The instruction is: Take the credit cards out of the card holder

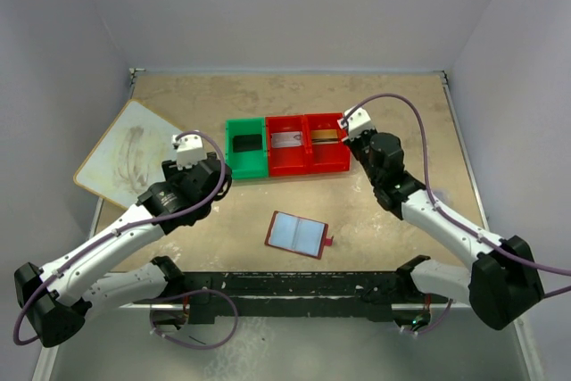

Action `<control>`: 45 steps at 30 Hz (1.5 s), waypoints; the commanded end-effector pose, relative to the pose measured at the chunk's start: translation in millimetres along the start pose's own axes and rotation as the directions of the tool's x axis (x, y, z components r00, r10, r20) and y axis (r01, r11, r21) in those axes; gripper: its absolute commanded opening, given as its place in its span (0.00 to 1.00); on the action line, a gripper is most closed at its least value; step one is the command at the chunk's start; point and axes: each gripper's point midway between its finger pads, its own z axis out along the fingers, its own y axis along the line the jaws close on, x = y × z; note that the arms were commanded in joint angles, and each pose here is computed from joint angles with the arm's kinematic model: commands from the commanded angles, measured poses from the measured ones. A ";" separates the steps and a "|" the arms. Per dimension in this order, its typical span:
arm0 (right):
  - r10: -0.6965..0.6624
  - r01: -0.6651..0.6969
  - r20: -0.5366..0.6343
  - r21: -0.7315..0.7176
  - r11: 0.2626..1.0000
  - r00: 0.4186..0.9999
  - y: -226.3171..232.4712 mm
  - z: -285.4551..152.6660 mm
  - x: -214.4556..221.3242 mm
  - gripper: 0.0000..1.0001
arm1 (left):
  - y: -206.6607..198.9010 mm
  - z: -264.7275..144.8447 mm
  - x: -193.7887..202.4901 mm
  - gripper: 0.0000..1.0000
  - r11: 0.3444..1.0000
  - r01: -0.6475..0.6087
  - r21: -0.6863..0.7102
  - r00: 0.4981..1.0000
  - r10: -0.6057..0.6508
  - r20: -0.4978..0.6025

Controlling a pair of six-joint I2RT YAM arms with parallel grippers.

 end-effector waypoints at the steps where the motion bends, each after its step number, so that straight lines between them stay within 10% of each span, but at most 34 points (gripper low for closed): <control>1: -0.074 0.071 0.090 0.035 0.997 0.993 -22.1 9.3 -35.7 0.00 | 0.5 -3.1 -10.7 0.68 1.000 0.029 0.010 0.999 -0.029 0.029; 45: -0.429 0.411 0.021 -0.332 0.849 0.903 28.1 77.8 15.0 0.00 | 6.7 -5.0 -14.5 0.69 0.999 0.044 -0.005 0.998 -0.044 0.049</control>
